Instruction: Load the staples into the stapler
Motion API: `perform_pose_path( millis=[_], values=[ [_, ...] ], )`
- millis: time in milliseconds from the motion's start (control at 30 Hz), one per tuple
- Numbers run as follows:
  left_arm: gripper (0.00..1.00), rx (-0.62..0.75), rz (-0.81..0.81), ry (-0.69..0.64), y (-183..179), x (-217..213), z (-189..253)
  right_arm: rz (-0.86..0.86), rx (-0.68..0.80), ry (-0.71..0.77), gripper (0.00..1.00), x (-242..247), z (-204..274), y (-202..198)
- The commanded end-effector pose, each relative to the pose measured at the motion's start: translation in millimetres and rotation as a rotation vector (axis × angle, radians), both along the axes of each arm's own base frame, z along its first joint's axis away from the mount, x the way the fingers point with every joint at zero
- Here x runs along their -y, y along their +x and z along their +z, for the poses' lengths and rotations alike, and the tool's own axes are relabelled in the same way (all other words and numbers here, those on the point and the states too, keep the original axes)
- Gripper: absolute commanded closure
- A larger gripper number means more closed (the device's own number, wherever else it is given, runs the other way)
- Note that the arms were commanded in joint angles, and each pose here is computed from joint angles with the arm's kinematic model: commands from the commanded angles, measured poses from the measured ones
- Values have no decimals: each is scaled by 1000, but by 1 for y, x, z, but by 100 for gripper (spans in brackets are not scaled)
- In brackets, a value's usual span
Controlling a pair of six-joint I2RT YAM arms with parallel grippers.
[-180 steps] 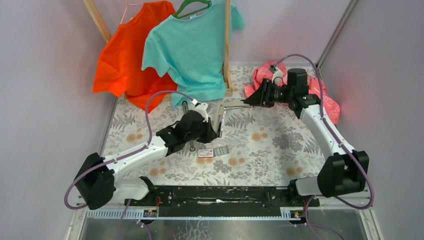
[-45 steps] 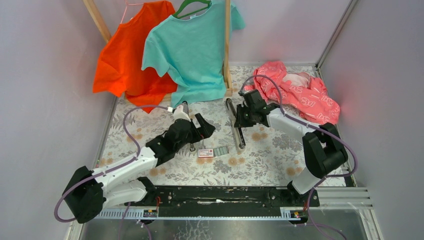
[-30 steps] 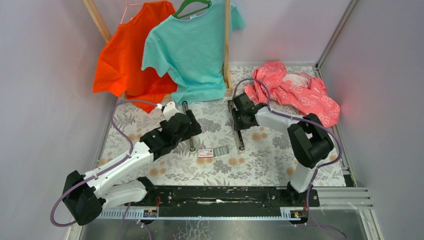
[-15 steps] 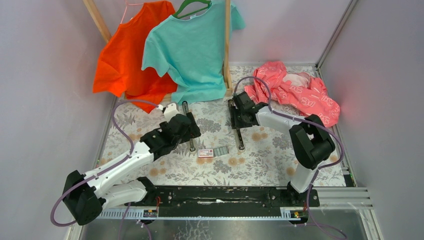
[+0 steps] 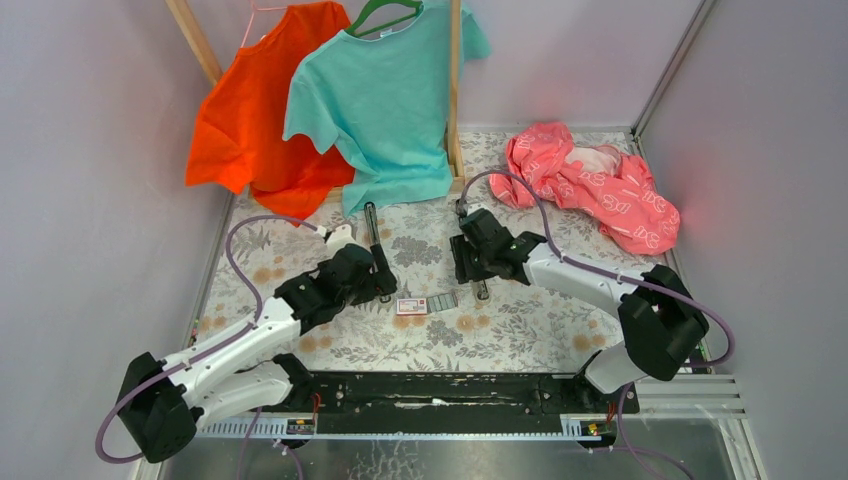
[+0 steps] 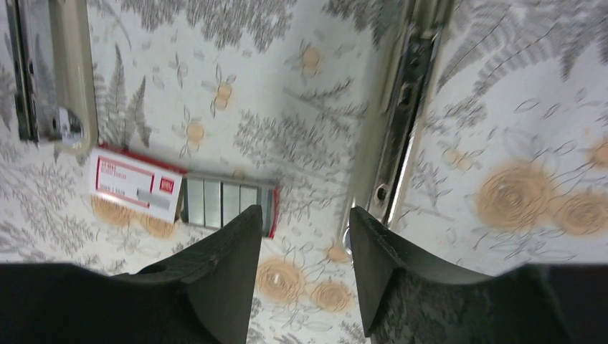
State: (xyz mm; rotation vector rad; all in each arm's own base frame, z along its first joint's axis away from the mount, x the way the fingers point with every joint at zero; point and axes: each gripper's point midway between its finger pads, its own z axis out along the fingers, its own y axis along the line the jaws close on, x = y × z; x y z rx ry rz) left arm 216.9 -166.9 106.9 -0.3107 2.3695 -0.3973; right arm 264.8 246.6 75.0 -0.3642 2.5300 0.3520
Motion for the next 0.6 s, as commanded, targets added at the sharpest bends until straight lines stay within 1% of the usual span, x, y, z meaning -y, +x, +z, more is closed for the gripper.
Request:
perform_pose_path(
  millis=[0, 167, 333, 567],
  values=[
    [0, -6, -26, -52, -4, 7, -7, 17, 3, 14, 47, -9, 1, -22],
    [0, -35, -63, -94, -10, 17, -20, 41, 1, 14, 55, -19, -5, -34],
    [0, -27, -60, -86, -9, 15, -23, 71, -4, 14, 64, -33, -7, -37],
    [0, -28, -71, -103, -9, 19, -26, 92, -28, -34, 67, -44, -22, -39]
  ],
)
